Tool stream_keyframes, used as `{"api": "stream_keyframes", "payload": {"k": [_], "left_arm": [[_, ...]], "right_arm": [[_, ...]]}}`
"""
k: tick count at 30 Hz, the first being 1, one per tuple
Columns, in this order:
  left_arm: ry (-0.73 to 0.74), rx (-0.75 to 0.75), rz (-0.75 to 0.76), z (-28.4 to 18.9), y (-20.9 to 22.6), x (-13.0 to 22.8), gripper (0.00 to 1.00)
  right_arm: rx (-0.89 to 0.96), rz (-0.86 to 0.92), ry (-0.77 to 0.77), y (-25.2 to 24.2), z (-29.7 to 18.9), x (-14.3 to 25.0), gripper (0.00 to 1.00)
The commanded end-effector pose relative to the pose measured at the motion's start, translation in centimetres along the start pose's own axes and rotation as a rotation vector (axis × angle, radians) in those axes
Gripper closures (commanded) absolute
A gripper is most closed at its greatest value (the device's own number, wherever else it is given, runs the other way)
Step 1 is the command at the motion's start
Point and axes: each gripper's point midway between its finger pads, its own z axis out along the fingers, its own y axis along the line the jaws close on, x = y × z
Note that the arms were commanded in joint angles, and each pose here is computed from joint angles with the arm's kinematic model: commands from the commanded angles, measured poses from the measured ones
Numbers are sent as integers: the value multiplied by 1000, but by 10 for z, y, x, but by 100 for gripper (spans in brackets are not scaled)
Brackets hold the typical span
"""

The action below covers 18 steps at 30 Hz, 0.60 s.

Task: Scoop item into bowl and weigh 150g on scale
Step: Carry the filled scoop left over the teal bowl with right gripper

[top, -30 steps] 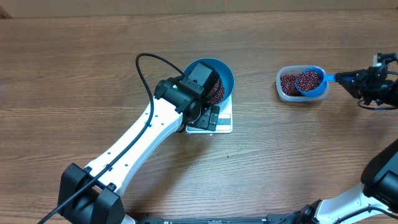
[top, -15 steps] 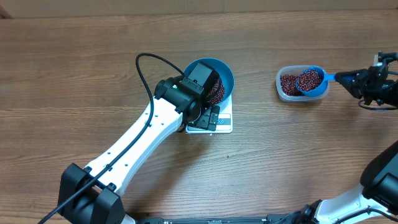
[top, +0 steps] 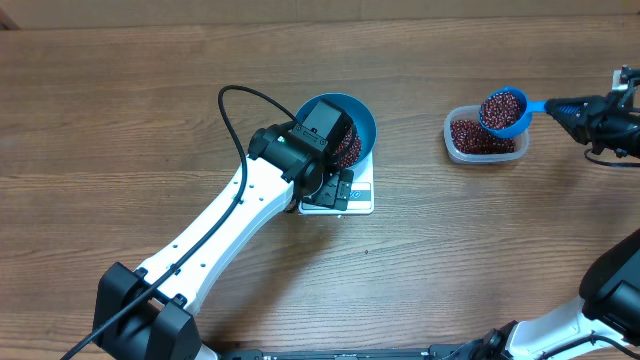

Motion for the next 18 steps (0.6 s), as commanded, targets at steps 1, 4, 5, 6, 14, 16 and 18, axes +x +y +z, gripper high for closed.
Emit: {"api": "stream_keyframes", "payload": {"k": [1, 4, 5, 6, 14, 16, 18], "left_arm": [[8, 2, 1, 2, -2, 3, 1], [8, 2, 1, 2, -2, 3, 0], [8, 2, 1, 2, -2, 3, 0], [8, 2, 1, 2, -2, 3, 0], [8, 2, 1, 2, -2, 3, 0], [8, 2, 1, 2, -2, 3, 0], [8, 2, 1, 2, -2, 3, 0]], "right_arm": [[-147, -80, -18, 50, -8, -6, 96], [-170, -99, 26, 62, 7, 3, 96], [-175, -106, 35, 65, 11, 5, 96], [-187, -124, 62, 73, 21, 10, 96], [-364, -200, 242, 139, 73, 57, 96], [-391, -230, 285, 156, 89, 69, 96], [-406, -258, 315, 169, 102, 80, 96]]}}
